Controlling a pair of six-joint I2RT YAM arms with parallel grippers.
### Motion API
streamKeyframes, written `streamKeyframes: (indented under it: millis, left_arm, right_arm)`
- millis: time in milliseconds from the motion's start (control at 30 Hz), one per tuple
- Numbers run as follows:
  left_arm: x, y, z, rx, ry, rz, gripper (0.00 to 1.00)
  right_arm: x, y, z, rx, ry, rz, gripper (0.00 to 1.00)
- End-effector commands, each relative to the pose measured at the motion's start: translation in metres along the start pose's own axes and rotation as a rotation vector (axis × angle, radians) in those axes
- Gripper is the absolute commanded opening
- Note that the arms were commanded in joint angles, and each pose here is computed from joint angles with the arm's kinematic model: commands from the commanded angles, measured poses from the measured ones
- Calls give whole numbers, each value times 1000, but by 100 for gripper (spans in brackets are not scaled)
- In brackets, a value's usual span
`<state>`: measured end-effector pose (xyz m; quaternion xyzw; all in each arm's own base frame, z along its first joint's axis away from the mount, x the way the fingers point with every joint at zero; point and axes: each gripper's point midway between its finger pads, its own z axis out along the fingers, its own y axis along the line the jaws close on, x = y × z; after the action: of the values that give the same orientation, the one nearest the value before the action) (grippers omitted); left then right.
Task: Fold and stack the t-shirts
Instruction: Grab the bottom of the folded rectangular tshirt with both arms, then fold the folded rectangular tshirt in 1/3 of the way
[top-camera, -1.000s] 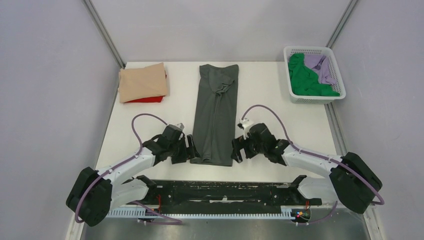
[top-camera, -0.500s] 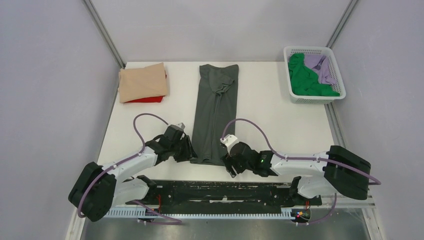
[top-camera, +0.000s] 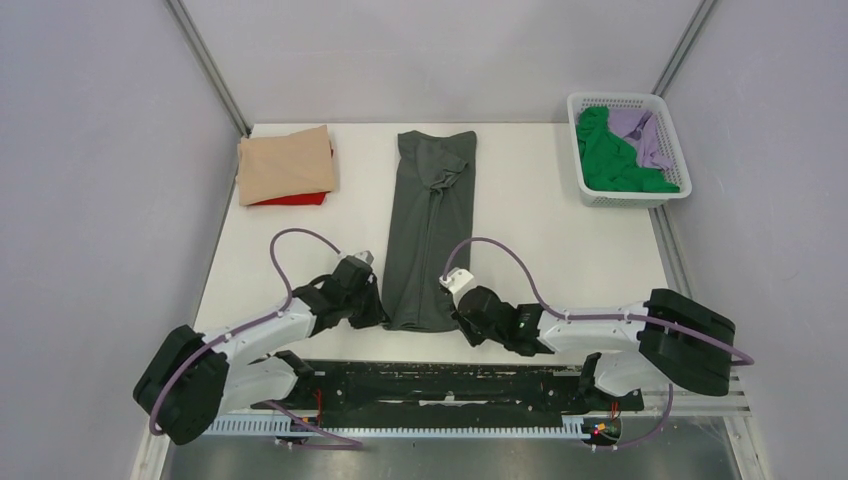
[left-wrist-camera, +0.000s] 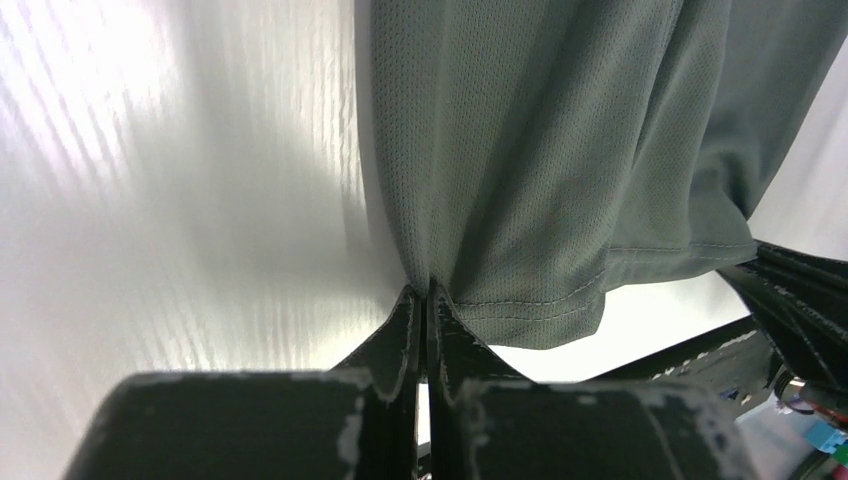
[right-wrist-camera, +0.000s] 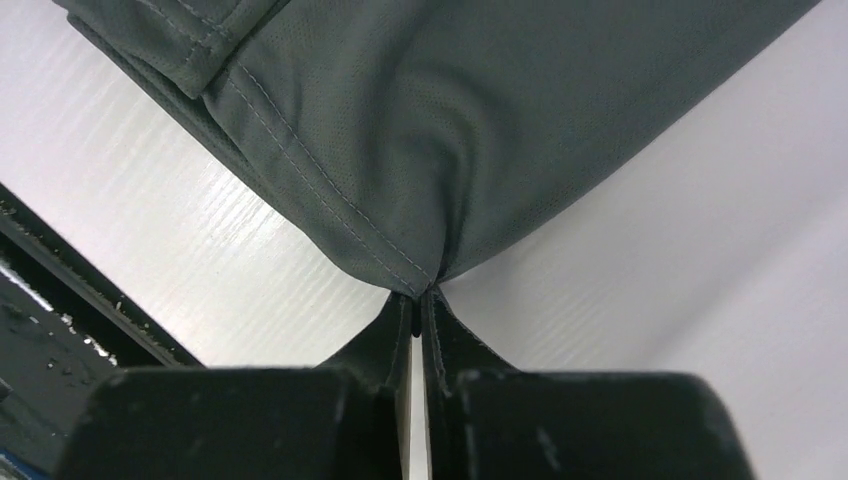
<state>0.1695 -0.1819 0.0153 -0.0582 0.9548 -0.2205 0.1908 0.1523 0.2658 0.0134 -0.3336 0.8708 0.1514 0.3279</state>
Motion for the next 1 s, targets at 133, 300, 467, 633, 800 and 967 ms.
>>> streamKeyframes:
  millis: [133, 300, 467, 633, 800, 967]
  left_arm:
    - [27, 7, -29, -10, 75, -20, 2]
    - [14, -16, -48, 83, 27, -14, 2]
    - [-17, -44, -55, 132, -48, 14, 2]
    - [-60, -61, -51, 70, -126, 66, 2]
    - [-111, -65, -45, -27, -234, 70, 2]
    - [-161, -72, -27, -68, -269, 51, 2]
  right_arm:
    - [16, 28, -17, -128, -18, -4, 0]
    - [0, 28, -25, -124, -83, 18, 0]
    - [-35, 20, -31, -72, -165, 32, 0]
    - [-70, -8, -30, 16, -233, 64, 0]
    - [-107, -45, -22, 106, -277, 87, 0]
    - [-146, -85, -7, 210, -322, 128, 0]
